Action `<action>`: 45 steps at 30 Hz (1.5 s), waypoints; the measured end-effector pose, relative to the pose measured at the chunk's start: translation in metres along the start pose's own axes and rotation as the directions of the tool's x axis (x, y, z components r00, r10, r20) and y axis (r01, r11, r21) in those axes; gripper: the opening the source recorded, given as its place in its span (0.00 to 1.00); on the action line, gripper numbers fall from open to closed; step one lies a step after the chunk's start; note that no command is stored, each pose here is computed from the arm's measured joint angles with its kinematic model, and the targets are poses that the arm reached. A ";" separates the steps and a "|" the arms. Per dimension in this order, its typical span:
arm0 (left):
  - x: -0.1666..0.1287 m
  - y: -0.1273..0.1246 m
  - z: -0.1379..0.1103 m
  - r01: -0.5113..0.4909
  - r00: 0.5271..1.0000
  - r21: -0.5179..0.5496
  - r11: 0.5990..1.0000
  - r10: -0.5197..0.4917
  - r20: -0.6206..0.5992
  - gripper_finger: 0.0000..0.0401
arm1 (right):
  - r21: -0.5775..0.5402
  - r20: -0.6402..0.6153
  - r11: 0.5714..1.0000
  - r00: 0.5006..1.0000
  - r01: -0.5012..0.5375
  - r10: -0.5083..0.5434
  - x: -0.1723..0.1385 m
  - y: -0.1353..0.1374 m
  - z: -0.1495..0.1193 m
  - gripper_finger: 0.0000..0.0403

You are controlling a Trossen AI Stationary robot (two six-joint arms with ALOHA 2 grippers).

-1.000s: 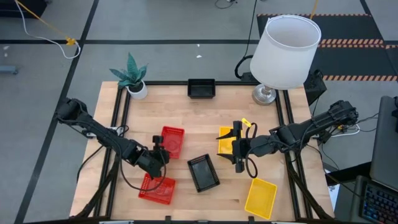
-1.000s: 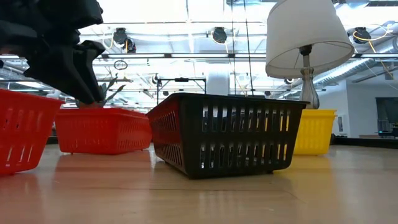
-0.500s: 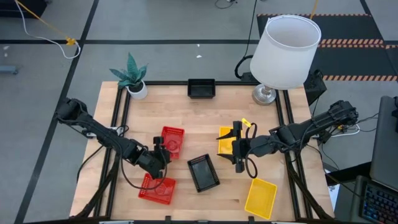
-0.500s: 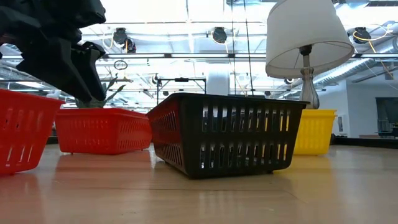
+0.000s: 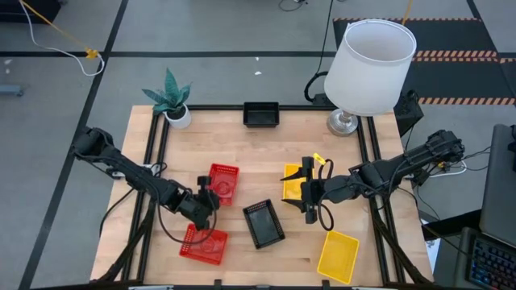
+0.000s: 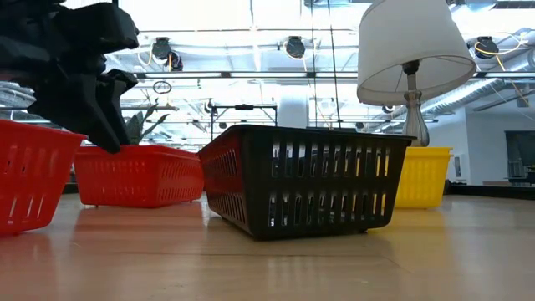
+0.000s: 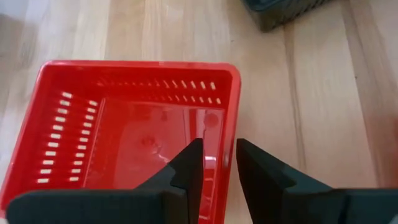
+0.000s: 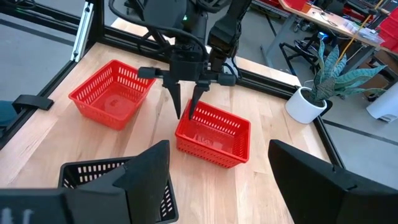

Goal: Stack baskets by color
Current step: Stack the top red basket on the middle red basket, then stack the bottom black basket on the stacked top black baskets

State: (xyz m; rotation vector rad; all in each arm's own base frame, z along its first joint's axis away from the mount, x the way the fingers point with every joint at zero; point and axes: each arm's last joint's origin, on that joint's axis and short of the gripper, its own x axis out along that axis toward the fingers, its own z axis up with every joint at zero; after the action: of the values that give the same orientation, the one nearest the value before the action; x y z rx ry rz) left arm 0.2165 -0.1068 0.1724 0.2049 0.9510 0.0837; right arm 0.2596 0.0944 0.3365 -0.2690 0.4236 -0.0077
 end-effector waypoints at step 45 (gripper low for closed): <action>-0.022 0.003 0.035 0.138 0.977 -0.141 0.980 -0.111 0.182 0.24 | 0.006 -0.006 1.000 1.000 -0.004 0.004 0.000 0.001 -0.001 0.66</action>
State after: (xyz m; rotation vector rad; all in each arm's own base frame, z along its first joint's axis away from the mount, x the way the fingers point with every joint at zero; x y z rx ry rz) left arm 0.2324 -0.1126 0.2097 0.0101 0.7779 0.0222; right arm 0.2590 0.0952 0.3358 -0.2619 0.4305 -0.0055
